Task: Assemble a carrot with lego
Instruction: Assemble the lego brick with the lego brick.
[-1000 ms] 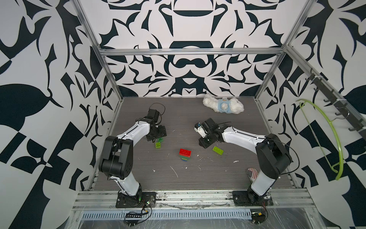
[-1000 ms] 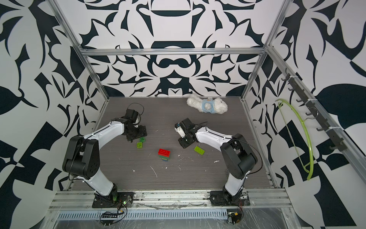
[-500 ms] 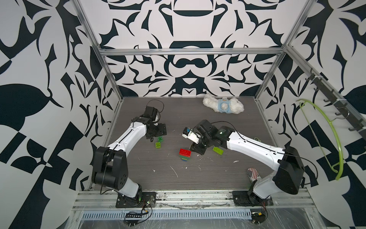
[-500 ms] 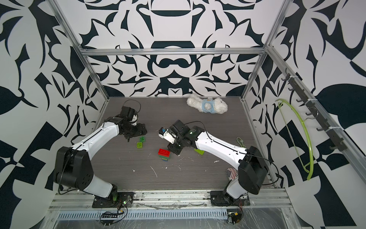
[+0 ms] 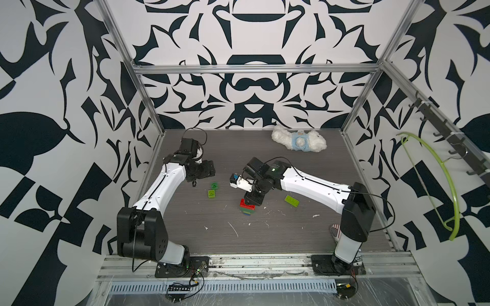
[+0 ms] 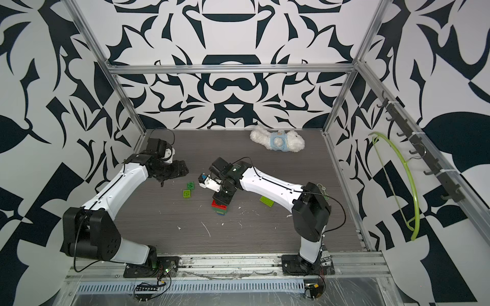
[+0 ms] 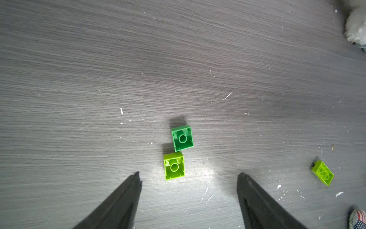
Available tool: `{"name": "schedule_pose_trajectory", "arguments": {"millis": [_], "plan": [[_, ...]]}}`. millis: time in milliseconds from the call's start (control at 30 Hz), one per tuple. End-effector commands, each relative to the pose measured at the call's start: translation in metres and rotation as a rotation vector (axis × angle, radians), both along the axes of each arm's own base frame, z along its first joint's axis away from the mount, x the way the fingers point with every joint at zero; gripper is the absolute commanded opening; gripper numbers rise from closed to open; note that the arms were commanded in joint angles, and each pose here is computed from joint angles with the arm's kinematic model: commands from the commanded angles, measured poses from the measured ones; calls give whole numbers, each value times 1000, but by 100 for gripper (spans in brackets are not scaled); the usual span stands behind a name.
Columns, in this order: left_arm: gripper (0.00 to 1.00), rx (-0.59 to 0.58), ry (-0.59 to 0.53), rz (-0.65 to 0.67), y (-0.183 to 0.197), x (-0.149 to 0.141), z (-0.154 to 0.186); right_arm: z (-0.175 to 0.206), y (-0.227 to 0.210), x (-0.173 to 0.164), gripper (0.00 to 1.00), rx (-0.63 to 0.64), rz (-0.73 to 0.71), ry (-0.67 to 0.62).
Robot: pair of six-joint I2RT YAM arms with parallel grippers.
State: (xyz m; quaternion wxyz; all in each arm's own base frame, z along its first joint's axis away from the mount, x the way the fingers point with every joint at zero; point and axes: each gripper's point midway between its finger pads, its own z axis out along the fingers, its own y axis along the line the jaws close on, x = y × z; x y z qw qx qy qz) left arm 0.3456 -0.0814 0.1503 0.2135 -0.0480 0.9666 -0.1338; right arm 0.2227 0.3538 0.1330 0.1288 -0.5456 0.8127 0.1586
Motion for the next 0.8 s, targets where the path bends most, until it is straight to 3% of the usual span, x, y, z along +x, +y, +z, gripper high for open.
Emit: {"name": "schedule_pose_trajectory", "arguments": {"millis": [0,767], "plan": [[84,5,-10,-3,5,-6,1,13,2,0,32,-9,22,-38],[84,3,-12,-10,5,-7,0,8,7,-1,31,-48,31,-68]]}}
